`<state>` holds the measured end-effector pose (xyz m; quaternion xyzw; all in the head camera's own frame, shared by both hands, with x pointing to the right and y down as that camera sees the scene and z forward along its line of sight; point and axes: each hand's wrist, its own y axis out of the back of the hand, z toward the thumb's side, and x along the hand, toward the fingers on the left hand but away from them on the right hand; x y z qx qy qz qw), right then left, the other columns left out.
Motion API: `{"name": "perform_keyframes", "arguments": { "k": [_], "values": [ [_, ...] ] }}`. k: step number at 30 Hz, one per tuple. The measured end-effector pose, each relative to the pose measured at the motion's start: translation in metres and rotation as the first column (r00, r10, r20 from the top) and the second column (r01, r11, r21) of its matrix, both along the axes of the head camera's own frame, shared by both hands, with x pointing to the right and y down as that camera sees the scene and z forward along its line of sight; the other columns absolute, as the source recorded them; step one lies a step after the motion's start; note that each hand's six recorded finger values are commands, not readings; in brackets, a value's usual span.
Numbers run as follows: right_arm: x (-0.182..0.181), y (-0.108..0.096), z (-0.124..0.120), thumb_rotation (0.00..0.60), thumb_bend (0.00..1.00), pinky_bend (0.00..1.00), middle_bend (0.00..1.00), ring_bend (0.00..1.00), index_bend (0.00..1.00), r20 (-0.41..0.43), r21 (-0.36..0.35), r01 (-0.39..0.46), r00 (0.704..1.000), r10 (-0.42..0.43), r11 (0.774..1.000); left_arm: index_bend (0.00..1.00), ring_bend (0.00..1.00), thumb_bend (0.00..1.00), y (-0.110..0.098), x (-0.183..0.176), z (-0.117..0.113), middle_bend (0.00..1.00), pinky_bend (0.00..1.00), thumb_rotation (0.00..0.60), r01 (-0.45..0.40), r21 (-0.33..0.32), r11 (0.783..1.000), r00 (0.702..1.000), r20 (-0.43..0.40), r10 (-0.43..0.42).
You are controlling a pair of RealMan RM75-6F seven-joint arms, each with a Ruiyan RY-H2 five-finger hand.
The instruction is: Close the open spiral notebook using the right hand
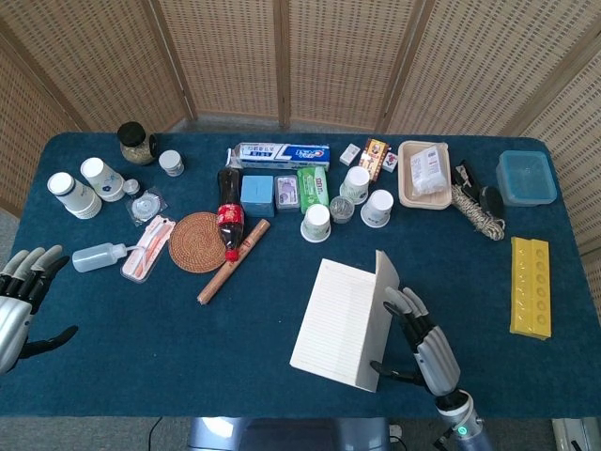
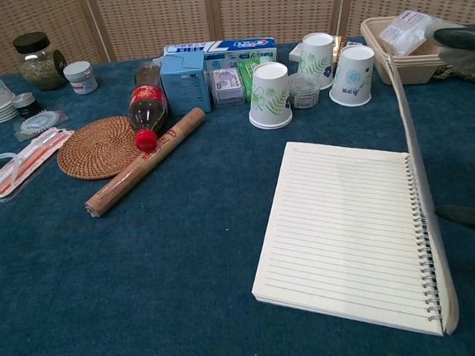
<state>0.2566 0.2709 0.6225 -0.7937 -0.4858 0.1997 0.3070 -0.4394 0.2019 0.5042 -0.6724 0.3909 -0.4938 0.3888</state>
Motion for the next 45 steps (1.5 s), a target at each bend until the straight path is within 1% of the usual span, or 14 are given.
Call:
{"name": "perform_keyframes", "arguments": {
  "k": [3,9,13,16,22,24,30,33,36,37,40,42,45],
  "values": [
    [-0.01,-0.004,0.005,0.6,0.16,0.0,0.0,0.0,0.0,-0.004,-0.012,0.032,0.999,-0.032,0.999,0.0,0.0,0.0,0.0,0.0,-0.001,0.0,0.0,0.6,0.0,0.001,1.0,1.0,0.0,0.0],
    [-0.029,-0.005,0.024,0.6,0.15,0.0,0.0,0.0,0.0,-0.035,-0.08,0.115,0.992,-0.118,0.99,0.0,0.0,0.0,0.0,0.0,-0.002,0.0,0.0,0.6,-0.001,0.0,1.0,1.0,0.005,0.001],
    [-0.038,-0.004,0.04,0.6,0.15,0.0,0.0,0.0,0.0,-0.068,-0.148,0.188,0.977,-0.2,0.971,0.0,0.0,0.0,-0.001,0.001,-0.002,0.0,0.0,0.6,-0.003,-0.002,1.0,1.0,0.007,0.003],
    [-0.043,-0.009,0.047,0.6,0.15,0.0,0.0,0.0,0.0,-0.089,-0.188,0.235,0.963,-0.255,0.954,0.0,0.0,0.0,-0.002,0.001,-0.002,0.0,0.0,0.6,-0.002,-0.002,1.0,1.0,0.008,0.002],
    [-0.049,-0.022,0.05,0.6,0.15,0.0,0.0,0.0,0.0,-0.13,-0.235,0.293,0.935,-0.329,0.927,0.0,0.0,0.0,-0.002,0.0,0.001,0.0,0.0,0.6,0.004,-0.012,1.0,1.0,0.011,-0.004],
    [-0.049,-0.025,0.048,0.6,0.14,0.0,0.0,0.0,0.0,-0.141,-0.24,0.302,0.93,-0.341,0.923,0.0,0.0,0.0,-0.002,0.0,0.002,0.0,0.0,0.6,0.004,-0.014,1.0,1.0,0.013,-0.004],
    [-0.039,-0.029,0.038,0.6,0.15,0.0,0.0,0.0,0.0,-0.192,-0.237,0.301,0.918,-0.348,0.924,0.0,0.0,0.0,-0.003,0.0,0.002,0.0,0.0,0.6,-0.001,-0.011,1.0,1.0,0.018,0.001],
    [-0.03,-0.031,0.036,0.6,0.14,0.0,0.0,0.0,0.0,-0.254,-0.227,0.289,0.905,-0.343,0.93,0.0,0.0,0.0,-0.003,0.001,0.004,0.0,0.0,0.6,-0.004,-0.011,1.0,1.0,0.024,0.004],
    [-0.013,-0.036,0.032,0.6,0.15,0.0,0.0,0.0,0.0,-0.35,-0.212,0.268,0.877,-0.329,0.94,0.0,0.0,0.0,-0.001,0.0,0.006,0.0,0.0,0.6,-0.003,-0.013,1.0,1.0,0.03,0.003],
    [-0.003,-0.039,0.029,0.6,0.15,0.0,0.0,0.0,0.0,-0.391,-0.208,0.255,0.863,-0.32,0.944,0.0,0.0,0.0,0.0,-0.001,0.008,0.0,0.0,0.6,-0.001,-0.015,1.0,1.0,0.031,0.002],
    [0.024,-0.046,0.022,0.6,0.14,0.0,0.0,0.0,0.0,-0.472,-0.204,0.207,0.835,-0.281,0.957,0.0,0.0,0.0,0.002,-0.002,0.011,0.0,0.0,0.6,0.003,-0.019,1.0,0.999,0.035,-0.002],
    [0.04,-0.048,0.017,0.6,0.13,0.0,0.0,0.0,0.0,-0.506,-0.203,0.165,0.826,-0.248,0.965,0.0,0.0,0.0,0.003,-0.002,0.012,0.0,0.0,0.6,0.005,-0.022,1.0,0.999,0.036,-0.005],
    [0.057,-0.05,0.009,0.595,0.08,0.0,0.0,0.0,0.0,-0.535,-0.196,0.11,0.821,-0.2,0.974,0.0,0.0,0.0,0.006,-0.004,0.016,0.0,0.0,0.6,0.008,-0.028,1.0,0.999,0.04,-0.006]
  ]
}}
